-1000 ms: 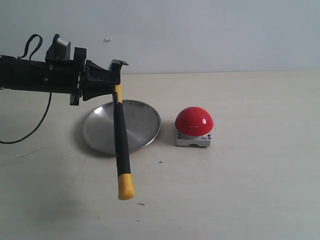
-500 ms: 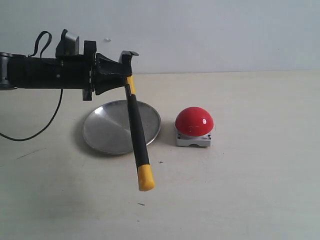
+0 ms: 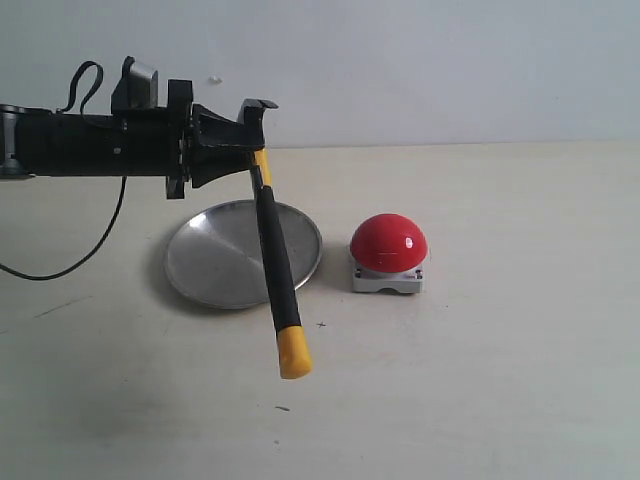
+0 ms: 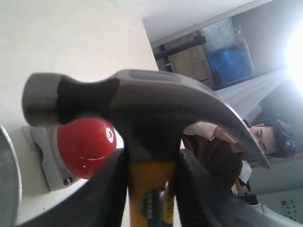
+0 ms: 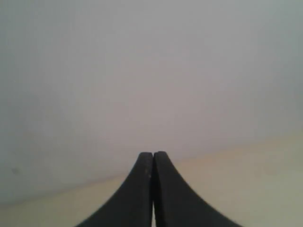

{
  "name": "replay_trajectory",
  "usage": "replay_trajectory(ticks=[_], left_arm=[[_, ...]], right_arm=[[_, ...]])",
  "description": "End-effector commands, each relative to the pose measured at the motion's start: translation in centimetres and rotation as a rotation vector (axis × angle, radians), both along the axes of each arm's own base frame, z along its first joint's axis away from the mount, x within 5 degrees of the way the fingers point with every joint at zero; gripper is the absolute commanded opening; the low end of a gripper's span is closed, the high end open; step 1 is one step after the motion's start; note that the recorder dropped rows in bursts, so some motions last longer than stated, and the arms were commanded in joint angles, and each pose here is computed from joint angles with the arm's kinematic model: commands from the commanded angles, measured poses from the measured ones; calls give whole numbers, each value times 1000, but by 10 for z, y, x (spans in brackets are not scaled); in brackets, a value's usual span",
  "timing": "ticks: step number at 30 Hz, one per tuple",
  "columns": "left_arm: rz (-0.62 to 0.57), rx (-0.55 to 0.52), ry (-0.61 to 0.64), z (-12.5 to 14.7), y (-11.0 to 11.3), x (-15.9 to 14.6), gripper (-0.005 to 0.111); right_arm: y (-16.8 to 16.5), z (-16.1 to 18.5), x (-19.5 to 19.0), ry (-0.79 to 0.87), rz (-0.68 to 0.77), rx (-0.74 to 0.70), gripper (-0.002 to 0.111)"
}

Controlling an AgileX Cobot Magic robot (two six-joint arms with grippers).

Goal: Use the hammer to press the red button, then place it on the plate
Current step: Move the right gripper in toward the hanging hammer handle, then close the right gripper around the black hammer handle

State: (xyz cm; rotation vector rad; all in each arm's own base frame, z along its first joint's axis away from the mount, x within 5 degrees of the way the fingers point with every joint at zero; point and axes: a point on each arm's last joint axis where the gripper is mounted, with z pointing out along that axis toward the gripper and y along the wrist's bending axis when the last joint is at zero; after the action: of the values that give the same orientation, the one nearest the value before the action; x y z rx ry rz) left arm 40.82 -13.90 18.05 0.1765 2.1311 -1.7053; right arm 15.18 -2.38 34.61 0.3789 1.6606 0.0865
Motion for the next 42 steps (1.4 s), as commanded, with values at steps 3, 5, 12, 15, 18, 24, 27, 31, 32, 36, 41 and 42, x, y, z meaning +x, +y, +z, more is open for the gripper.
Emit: replay_trajectory(ticks=[3, 5, 12, 15, 18, 24, 27, 31, 32, 36, 41, 42], left_arm=[[4, -82, -23, 16, -3, -1, 0], [4, -82, -23, 16, -3, -1, 0], [3, -81, -30, 16, -3, -1, 0], [3, -81, -30, 16, -3, -1, 0], [3, -81, -30, 16, -3, -1, 0], [3, -81, -30, 16, -3, -1, 0], [3, -81, -30, 16, -3, -1, 0], [9, -75, -30, 15, -3, -1, 0], [16, -69, -29, 15, -2, 0, 0], [25, -62, -29, 14, -2, 1, 0], [26, -60, -30, 14, -2, 1, 0], [26, -60, -30, 14, -2, 1, 0]], right_arm=[[11, -23, 88, 682, 279, -74, 7], [26, -35, 109, 800, 434, -31, 14], [88, -84, 147, 912, 728, -8, 41], [105, -97, 158, 879, 748, -42, 43], [113, -110, 166, 883, 733, 25, 41], [133, -124, 172, 877, 760, 100, 54], [152, -122, 168, 840, 809, 40, 63], [175, -120, 158, 828, 880, -4, 63], [180, -120, 155, 827, 896, -12, 63], [199, -118, 148, 791, 930, -50, 64], [213, -115, 147, 712, 925, -99, 67], [214, -115, 147, 701, 921, -102, 67]])
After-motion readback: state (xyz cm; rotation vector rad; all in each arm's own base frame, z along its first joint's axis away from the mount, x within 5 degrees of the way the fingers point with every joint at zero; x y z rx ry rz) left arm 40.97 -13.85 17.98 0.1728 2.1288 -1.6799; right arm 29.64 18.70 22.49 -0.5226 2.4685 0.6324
